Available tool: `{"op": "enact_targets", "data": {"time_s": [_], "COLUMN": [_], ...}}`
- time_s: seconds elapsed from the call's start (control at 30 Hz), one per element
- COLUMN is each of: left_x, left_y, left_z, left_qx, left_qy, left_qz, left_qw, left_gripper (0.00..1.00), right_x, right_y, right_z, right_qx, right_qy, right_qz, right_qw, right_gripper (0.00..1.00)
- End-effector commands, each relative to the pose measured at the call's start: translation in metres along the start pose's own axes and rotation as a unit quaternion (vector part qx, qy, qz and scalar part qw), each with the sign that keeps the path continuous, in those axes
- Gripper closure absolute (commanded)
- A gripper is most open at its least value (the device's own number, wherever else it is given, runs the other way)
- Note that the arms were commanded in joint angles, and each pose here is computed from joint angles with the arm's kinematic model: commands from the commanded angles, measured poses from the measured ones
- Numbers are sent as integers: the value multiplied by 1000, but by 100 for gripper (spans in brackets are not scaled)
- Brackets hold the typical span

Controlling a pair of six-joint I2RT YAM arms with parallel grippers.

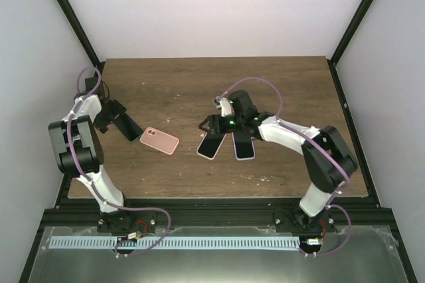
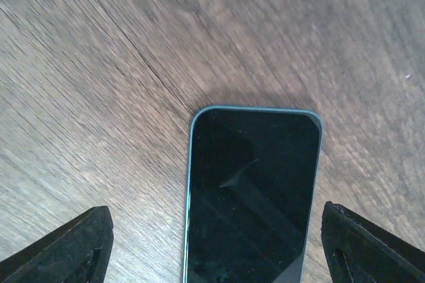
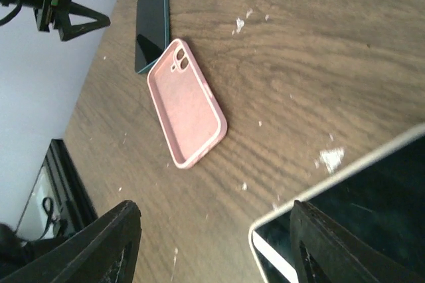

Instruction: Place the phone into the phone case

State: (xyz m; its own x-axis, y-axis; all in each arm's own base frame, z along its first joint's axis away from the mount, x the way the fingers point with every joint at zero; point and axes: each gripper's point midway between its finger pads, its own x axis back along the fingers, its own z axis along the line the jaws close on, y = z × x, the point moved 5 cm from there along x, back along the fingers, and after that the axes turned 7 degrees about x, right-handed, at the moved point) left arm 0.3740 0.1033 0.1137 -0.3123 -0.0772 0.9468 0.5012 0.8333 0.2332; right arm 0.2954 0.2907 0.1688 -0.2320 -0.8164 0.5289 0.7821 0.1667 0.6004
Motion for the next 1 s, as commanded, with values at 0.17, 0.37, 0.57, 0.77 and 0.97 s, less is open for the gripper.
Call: {"op": "enact_targets", "data": {"time_s": [0.17,0.37,0.57,0.77,0.97], "left_x": [-21,-31,-42,-43,-26], "left_y": [-24,-29,-36,-51,-77], "left_z": [-5,-2,0,-3,-32], "left_qx": [-8,-6,-6,31,35], "left_qy": [-42,-23,-8,-40,-89], "left_qz": [55,65,73,94,102], "left_qw": [998,998,997,994,990], "left_gripper": [13,14,13,14,14], "right_x": [-77,-115,-140,-141,-141], "right_y": [15,2,-9,-6,-6], "right_z": [10,13,21,18,14], "right_qx": [86,63,60,65,70], "right_qy": [-60,-66,-76,-90,-99], "right_qz": [48,74,78,74,61], "right_qw": [993,993,992,991,991], "right_gripper": [46,48,49,50,50]}}
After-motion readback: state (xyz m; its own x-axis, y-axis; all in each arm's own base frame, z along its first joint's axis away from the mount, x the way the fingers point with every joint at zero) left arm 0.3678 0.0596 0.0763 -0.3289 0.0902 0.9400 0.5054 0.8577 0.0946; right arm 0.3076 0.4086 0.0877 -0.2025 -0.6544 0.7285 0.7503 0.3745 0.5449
